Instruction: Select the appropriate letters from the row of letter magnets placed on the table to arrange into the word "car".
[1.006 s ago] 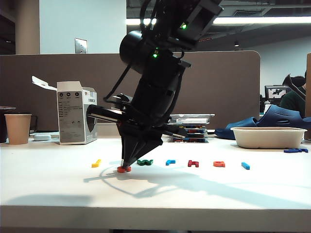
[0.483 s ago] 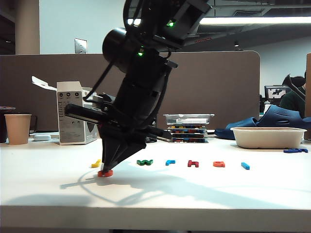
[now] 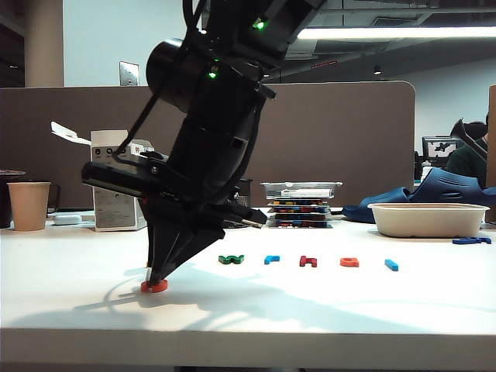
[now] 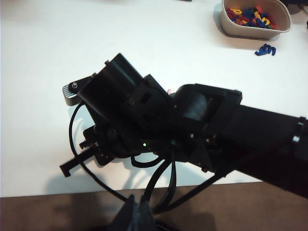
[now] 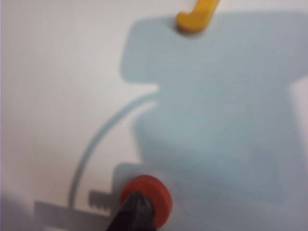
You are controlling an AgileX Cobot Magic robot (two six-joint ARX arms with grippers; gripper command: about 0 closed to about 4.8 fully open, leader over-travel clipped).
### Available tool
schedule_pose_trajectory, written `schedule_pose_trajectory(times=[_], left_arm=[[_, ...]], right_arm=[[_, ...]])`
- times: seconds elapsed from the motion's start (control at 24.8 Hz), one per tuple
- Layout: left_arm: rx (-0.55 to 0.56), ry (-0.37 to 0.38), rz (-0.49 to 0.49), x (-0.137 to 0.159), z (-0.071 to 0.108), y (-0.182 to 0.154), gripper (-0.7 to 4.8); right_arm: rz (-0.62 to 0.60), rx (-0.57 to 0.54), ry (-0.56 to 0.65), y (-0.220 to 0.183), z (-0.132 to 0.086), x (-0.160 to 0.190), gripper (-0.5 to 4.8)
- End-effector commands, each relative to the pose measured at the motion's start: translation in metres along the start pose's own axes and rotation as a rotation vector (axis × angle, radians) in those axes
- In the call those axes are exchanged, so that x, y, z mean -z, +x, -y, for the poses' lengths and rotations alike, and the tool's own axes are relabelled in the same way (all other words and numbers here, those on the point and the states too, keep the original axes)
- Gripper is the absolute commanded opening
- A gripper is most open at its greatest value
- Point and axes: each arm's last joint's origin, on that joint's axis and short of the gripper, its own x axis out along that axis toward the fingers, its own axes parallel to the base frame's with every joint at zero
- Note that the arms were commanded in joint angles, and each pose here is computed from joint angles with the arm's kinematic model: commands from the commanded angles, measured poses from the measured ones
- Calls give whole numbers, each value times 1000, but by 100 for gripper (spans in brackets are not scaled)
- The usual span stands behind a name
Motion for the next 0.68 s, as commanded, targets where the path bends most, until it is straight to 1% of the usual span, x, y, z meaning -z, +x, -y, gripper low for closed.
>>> schedule_pose_trajectory(times=[0.04,0.12,0.2,0.32,0.68], left_arm=[[3,-4,4,-1,-1,-1,-5],[3,-4,4,-1,-1,-1,-6],[3,-4,5,-1,-1,-1,-6],[3,-4,4,-1,-1,-1,-5],[3,-4,4,-1,-1,-1,-6]], right_arm=[[-115,33,5,8,1,15,-5],[-101,31,2,5,0,14,-5],[-60,23,0,-2,0,10,-5],[-30,41,1,-9,2,6,-5],[-1,41,-13,-19,6,2,-5]])
